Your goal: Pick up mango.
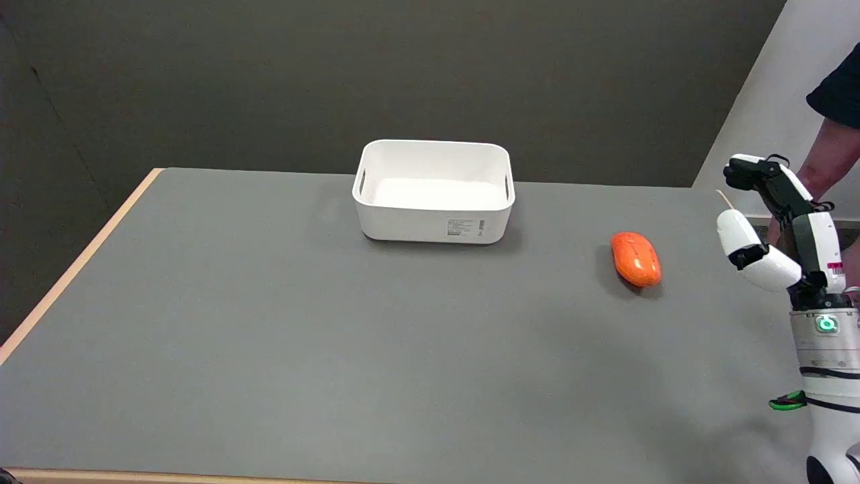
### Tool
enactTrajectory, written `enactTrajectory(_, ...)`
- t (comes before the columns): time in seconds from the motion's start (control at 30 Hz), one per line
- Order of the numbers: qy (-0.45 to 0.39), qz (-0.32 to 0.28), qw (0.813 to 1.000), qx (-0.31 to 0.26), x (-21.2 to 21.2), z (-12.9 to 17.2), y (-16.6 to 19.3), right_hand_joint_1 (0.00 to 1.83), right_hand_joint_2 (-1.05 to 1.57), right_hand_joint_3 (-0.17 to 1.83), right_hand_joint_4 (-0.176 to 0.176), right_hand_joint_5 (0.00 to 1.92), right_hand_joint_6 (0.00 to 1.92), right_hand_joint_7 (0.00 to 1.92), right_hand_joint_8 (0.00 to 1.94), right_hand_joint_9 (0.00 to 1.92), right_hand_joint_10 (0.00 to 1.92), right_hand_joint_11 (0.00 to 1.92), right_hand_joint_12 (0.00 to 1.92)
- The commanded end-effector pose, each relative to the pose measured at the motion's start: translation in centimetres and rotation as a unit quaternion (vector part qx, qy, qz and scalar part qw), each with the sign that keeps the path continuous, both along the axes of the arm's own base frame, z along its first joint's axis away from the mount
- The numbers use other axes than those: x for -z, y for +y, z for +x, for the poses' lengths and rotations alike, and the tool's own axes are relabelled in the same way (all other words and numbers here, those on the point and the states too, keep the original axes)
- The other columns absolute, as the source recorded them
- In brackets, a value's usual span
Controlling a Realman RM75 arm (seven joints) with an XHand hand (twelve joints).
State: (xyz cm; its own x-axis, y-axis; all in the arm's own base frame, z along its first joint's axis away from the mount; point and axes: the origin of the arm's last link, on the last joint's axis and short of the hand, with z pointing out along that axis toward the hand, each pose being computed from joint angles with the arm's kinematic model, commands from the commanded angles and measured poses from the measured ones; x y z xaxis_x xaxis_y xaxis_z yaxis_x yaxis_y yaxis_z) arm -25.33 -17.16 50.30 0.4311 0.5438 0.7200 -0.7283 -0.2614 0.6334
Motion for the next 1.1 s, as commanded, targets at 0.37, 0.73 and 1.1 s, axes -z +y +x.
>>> enactTrajectory(0.37,0.072,0.005,0.976,0.206,0.1,0.1,-8.8,0.59,0.66,0.95,-0.028,0.34,0.64,0.45,0.61,0.3,0.95,0.0,1.13)
enactTrajectory(0.73,0.154,-0.055,0.92,0.355,0.5,2.7,-18.7,0.62,0.65,0.94,-0.056,0.32,0.61,0.45,0.62,0.31,1.01,0.0,1.16)
enactTrajectory(1.1,0.282,-0.119,0.879,0.365,-1.9,8.9,-18.0,0.73,0.66,0.89,-0.068,0.36,0.67,0.51,0.69,0.37,1.13,0.01,1.25)
